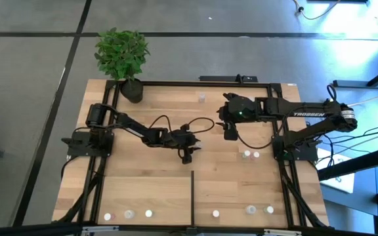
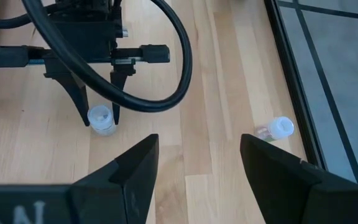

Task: Pick and place medicine bottles onto shelf by color
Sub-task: Put the bottom transparent pill bottle on the shelf

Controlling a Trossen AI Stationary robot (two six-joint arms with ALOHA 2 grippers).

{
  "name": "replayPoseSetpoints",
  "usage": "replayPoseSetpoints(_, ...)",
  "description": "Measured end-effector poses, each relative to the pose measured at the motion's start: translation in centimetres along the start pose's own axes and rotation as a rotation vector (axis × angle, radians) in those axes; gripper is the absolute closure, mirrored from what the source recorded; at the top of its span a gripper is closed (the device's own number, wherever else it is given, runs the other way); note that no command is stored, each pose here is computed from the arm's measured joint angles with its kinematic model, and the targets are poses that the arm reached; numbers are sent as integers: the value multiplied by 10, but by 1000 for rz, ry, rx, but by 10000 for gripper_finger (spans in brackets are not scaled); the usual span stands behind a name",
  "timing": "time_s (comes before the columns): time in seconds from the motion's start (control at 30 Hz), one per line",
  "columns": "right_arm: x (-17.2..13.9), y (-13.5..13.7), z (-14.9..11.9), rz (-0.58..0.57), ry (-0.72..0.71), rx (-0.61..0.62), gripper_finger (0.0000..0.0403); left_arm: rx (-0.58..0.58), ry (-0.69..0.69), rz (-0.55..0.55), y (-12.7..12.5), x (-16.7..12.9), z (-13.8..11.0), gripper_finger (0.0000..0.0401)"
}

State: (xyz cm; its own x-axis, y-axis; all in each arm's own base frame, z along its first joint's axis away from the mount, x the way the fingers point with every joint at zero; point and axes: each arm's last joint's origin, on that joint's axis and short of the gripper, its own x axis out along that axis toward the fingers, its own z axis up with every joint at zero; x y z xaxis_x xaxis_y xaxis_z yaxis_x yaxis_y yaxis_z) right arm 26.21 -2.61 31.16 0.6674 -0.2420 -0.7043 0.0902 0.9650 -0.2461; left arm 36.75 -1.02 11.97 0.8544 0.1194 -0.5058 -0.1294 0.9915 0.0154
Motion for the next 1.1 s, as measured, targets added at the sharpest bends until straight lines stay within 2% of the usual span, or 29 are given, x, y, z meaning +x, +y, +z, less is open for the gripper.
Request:
replayPoseSetpoints(0.3,0,0,0,0,0,0,175,-7,-11,-1,-1,-6,7,279)
replayPoseSetpoints(0.53,0,0,0,0,1,0,175,27,32,60,-12,-39,26,279)
replayPoseSetpoints(0.8,0,0,0,0,0,0,175,27,21,115,-46,-98,46,279)
replayPoseSetpoints(0.97,0,0,0,0,-4,1,175,3,-21,130,-78,-126,45,279)
replayPoseSetpoints(1.1,0,0,1,-1,-7,1,175,-25,-60,95,-105,-143,40,279)
